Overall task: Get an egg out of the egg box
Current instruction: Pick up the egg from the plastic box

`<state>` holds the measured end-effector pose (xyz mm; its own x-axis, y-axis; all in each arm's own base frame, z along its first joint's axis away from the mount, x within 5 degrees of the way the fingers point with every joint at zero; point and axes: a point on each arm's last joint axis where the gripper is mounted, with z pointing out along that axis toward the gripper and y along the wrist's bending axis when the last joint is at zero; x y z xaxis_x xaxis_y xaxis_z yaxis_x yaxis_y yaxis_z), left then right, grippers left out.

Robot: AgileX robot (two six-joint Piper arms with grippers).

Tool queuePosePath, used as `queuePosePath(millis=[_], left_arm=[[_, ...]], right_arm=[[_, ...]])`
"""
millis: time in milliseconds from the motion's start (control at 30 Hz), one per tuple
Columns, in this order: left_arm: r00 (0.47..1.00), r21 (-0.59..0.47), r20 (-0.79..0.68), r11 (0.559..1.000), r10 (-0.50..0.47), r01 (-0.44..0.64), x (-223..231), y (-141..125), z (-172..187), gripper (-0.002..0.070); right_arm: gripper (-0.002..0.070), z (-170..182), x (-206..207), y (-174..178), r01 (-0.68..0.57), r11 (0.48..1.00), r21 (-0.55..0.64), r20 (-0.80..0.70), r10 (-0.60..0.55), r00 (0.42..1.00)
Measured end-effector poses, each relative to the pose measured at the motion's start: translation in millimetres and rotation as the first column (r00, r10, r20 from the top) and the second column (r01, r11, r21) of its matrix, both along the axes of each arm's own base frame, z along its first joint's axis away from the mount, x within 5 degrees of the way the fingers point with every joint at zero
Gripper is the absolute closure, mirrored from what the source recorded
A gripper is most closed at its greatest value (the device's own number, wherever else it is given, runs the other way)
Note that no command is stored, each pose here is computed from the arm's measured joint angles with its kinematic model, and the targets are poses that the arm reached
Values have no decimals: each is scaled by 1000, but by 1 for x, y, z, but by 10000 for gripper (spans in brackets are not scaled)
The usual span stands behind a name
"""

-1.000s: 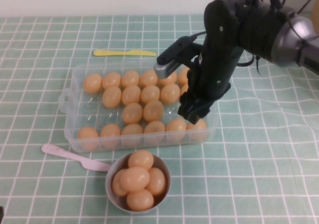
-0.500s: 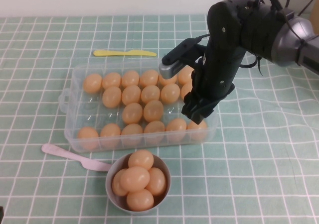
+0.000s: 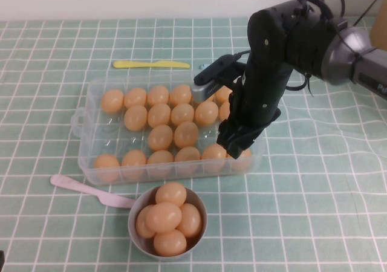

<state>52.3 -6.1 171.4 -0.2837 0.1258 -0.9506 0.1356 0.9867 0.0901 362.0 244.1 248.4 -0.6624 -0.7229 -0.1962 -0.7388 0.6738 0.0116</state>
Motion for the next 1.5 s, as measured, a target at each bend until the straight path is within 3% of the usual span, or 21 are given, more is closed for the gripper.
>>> queuePosePath(millis=[133,267,900,1500], left_arm=[[1000,0,0,1000,0,0,0,0,0,678],[1000,0,0,1000,0,0,0,0,0,678],[1000,0,0,1000,0,0,0,0,0,678],[1000,0,0,1000,0,0,0,0,0,678]], right_arm=[[154,-6,1,1,0,1000,-6,-10,0,1000],[126,-6,3,1,3,1000,-2,-4,-3,1000],[220,2,15,0,20,999,39,64,-23,998],[225,-15,19,2,21,1000,15,33,-22,999]])
